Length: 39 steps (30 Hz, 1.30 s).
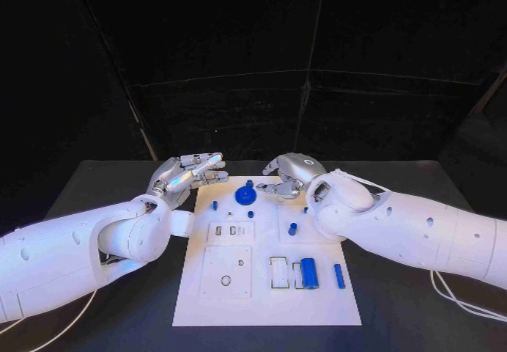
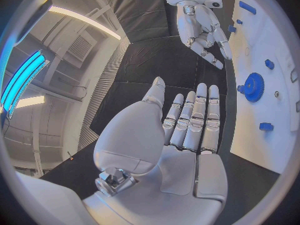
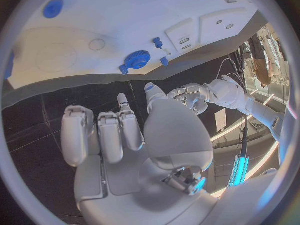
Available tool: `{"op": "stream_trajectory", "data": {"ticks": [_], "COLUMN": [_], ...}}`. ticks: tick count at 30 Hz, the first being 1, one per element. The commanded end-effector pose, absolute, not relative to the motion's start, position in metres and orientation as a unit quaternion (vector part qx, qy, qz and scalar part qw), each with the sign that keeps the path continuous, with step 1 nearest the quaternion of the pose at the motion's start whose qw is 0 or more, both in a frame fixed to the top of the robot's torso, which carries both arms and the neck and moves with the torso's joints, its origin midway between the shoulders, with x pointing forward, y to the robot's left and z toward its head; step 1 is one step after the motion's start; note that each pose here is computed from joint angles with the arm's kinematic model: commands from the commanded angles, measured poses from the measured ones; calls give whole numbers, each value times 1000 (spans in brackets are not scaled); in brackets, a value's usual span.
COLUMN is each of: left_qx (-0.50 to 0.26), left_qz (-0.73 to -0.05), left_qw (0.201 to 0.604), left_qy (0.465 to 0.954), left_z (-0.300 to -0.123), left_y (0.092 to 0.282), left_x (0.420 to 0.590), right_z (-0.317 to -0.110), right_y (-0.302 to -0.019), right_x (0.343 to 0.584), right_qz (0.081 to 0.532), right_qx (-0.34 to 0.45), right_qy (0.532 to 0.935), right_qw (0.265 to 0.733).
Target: Assemble the parts on the task board
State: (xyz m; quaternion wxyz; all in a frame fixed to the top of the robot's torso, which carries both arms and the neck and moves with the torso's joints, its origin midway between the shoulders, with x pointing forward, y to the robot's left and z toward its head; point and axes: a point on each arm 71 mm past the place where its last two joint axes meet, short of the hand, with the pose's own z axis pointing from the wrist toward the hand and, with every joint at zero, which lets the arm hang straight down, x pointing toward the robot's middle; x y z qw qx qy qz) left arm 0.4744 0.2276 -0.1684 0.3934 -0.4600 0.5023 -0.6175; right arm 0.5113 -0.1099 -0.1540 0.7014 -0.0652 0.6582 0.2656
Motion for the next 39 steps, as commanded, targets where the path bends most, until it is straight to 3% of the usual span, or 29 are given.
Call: {"op": "stream_trajectory", "data": {"ticks": [1,8,15,22,39], "left_qx": [-456,-456,-457,-456,-457], "left_qz": [-622,-622,-621,-623,-621], "left_qw": [394,394,395,392,393], "left_qy": [500,500,500,501,501], "left_z": [-167,-167,-168,-168,-170], "left_y": [228,229,229,226,226], "left_x": [474,474,476,477,480], "right_z": [-150,-158,-163,-170,-179], "right_y": [-130,-202,-244,-257,-257], "right_x": [507,511,519,530,538], "right_qz": [293,305,315,317,316], "right_qx": [-31,27,65,70,63], "right_qy": [657,703,713,723,743], "right_qw": [694,642,624,610,587]}}
